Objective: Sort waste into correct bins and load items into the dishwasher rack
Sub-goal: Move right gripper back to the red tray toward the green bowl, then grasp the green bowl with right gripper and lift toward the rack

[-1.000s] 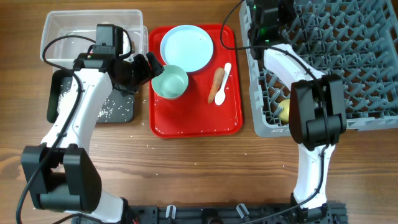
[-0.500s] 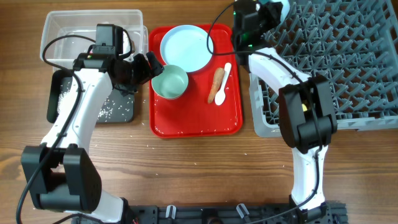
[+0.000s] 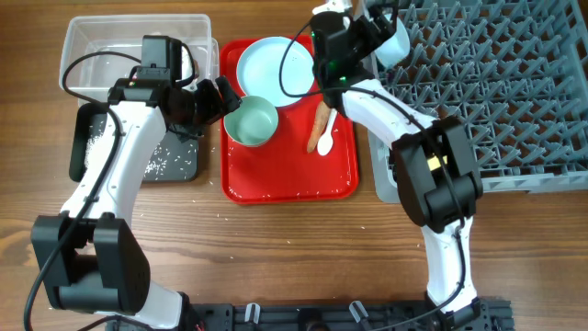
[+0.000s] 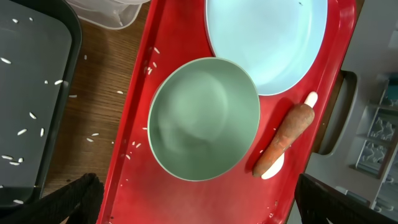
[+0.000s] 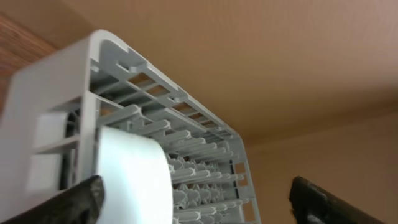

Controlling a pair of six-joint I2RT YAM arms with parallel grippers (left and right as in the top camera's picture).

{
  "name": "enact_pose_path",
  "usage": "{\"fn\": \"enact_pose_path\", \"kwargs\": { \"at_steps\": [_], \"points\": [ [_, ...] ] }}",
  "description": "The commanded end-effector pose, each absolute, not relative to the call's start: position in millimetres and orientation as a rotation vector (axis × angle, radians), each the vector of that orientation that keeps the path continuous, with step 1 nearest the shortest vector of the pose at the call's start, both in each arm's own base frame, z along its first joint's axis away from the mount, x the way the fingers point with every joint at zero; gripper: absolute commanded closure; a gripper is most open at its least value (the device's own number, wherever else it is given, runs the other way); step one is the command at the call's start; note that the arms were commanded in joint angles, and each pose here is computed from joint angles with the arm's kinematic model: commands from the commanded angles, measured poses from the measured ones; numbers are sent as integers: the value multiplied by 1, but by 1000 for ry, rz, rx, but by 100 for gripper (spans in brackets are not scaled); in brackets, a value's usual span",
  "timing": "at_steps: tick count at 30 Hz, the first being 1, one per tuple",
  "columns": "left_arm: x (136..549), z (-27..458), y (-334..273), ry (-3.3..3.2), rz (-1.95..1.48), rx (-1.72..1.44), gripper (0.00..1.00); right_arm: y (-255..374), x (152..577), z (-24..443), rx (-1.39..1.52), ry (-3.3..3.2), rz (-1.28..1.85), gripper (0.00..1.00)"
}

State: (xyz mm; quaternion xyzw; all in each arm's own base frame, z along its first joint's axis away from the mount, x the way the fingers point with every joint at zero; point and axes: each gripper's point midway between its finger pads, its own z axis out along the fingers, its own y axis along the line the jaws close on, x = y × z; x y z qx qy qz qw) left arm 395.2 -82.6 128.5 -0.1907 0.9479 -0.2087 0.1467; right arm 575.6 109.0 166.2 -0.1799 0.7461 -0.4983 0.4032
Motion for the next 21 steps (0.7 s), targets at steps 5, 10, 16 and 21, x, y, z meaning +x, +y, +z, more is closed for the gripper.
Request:
{"fn": "enact_pose_path", "kwargs": {
  "at_steps": [5,10,16,21],
  "points": [
    [397,139,-82,2700,-585,-509,0,167,563,181,-437,1925,-836,0],
    [397,139,-81,2700,-579,-511,0,234,504,178,-506,2201,-49,11],
    [398,138,-74,2692,-551,-550,9,273,449,163,-176,2484,525,39],
    [405,138,-30,2598,-473,-872,11,283,423,134,40,2633,669,40]
  ]
}}
